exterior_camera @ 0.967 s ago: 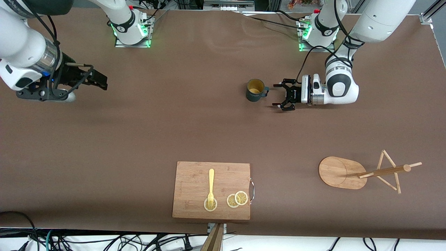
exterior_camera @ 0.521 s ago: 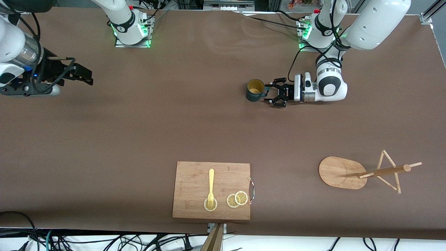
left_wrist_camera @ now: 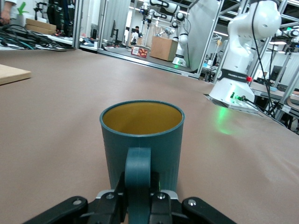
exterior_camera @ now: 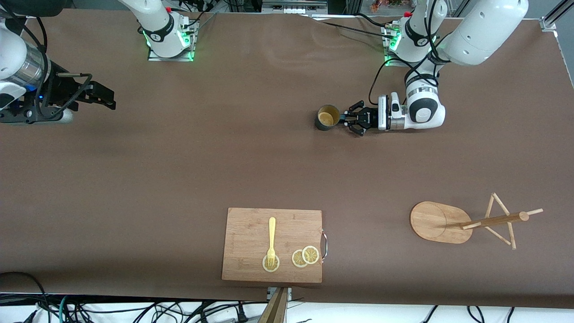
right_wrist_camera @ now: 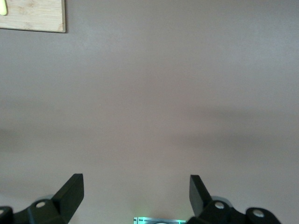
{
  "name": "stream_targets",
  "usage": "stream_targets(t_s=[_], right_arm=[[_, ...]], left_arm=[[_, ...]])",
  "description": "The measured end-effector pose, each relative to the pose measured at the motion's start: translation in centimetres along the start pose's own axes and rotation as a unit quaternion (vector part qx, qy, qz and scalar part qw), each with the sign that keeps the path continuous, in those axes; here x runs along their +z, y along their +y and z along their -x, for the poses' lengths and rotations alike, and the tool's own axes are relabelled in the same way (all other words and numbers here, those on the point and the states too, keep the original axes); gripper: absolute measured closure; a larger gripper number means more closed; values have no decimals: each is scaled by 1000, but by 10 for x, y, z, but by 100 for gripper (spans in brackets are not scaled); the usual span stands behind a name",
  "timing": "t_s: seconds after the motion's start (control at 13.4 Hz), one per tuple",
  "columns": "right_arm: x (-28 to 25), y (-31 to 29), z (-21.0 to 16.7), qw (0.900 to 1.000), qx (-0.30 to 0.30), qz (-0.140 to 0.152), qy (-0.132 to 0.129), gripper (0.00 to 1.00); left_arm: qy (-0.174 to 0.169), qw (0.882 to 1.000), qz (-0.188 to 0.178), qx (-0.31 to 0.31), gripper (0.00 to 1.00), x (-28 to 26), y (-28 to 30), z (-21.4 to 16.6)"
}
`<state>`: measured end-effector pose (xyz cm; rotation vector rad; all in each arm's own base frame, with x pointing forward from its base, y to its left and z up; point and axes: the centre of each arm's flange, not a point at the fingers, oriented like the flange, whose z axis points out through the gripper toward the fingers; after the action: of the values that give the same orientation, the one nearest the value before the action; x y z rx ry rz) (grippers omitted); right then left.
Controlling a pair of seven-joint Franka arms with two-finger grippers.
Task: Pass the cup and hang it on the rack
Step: 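Grasp the mug handle with the left gripper while the right gripper withdraws, then lift the mug and carry it toward the wooden rack with the left gripper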
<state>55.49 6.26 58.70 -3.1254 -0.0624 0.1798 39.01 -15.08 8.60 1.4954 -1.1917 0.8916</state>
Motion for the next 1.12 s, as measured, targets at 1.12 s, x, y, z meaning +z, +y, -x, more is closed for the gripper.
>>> stream_targets(t_s=[1.12], right_arm=[[-16,16,0,1000,12,10,14,0]], left_arm=[[3,953,-36,-301,79,-275,-139,-137]])
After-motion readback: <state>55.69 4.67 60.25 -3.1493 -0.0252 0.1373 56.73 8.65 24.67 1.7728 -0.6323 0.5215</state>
